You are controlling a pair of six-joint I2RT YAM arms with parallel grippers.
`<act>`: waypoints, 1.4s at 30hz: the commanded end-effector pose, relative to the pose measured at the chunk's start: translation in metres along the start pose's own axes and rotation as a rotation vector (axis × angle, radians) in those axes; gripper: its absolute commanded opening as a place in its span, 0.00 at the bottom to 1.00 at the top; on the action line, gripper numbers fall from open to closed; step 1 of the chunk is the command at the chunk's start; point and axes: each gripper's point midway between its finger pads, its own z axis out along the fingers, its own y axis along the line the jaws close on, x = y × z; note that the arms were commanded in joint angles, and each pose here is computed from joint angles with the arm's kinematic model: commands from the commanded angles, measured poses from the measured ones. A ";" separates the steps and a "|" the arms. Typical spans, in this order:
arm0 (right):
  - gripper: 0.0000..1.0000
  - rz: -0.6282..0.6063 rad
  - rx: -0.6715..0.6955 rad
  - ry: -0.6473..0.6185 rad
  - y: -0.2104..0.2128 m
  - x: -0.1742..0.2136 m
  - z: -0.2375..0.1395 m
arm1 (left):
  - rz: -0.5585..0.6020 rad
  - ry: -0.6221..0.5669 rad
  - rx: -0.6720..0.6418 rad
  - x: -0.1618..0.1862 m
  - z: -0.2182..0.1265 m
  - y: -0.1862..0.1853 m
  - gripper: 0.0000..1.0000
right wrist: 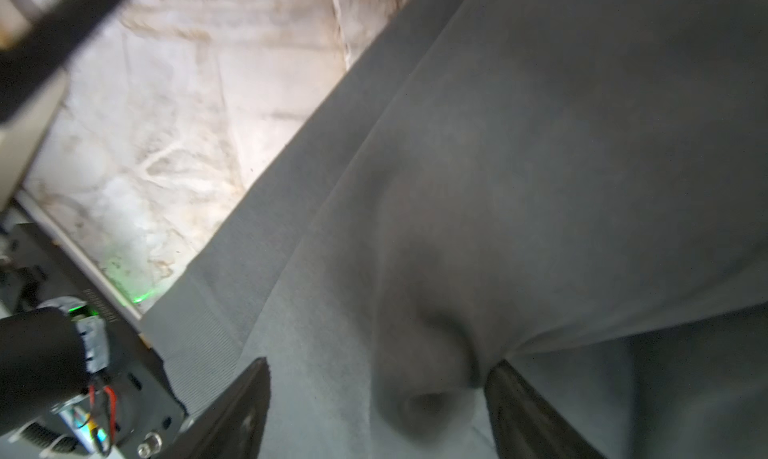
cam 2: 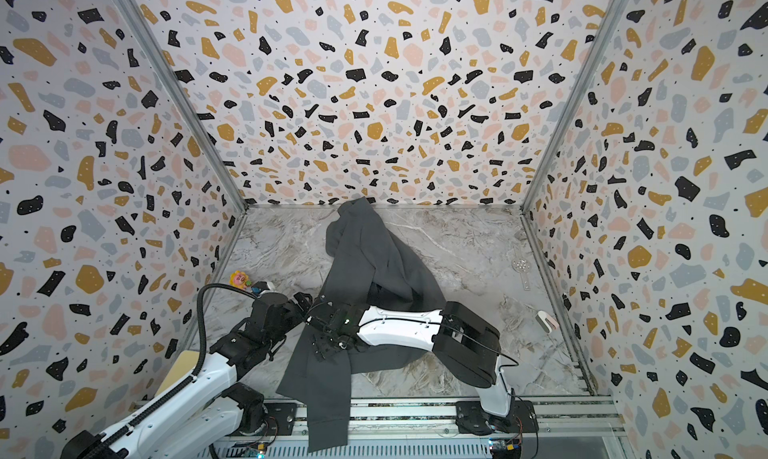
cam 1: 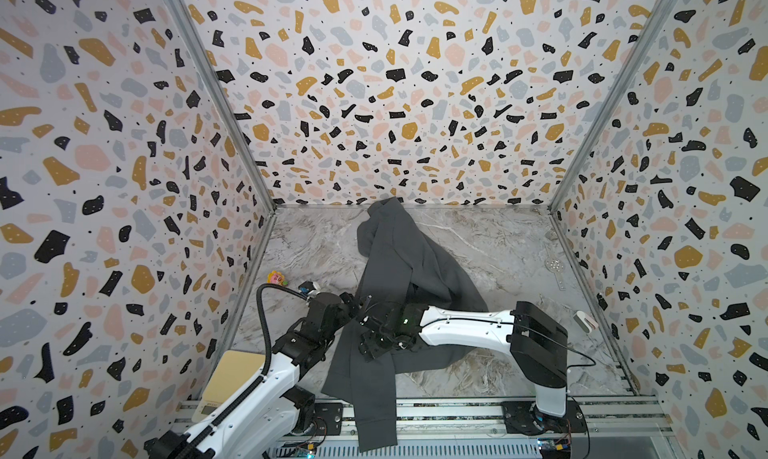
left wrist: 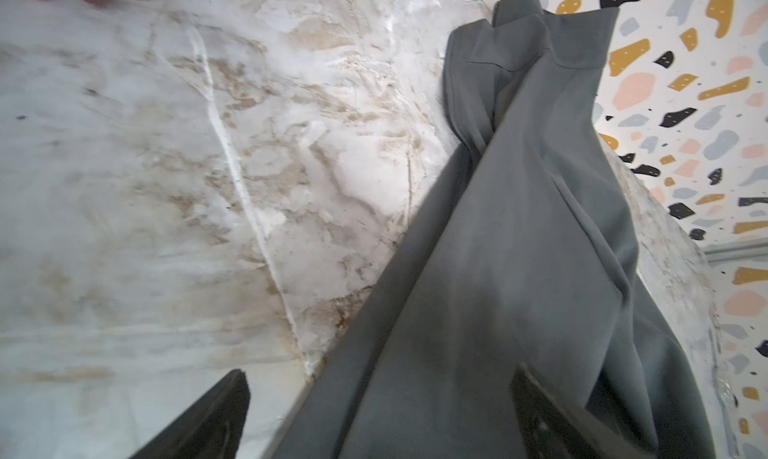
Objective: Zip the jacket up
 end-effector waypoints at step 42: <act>0.00 0.497 0.037 -0.545 -0.386 -0.075 -0.267 | -0.033 0.032 0.062 -0.011 0.006 -0.014 1.00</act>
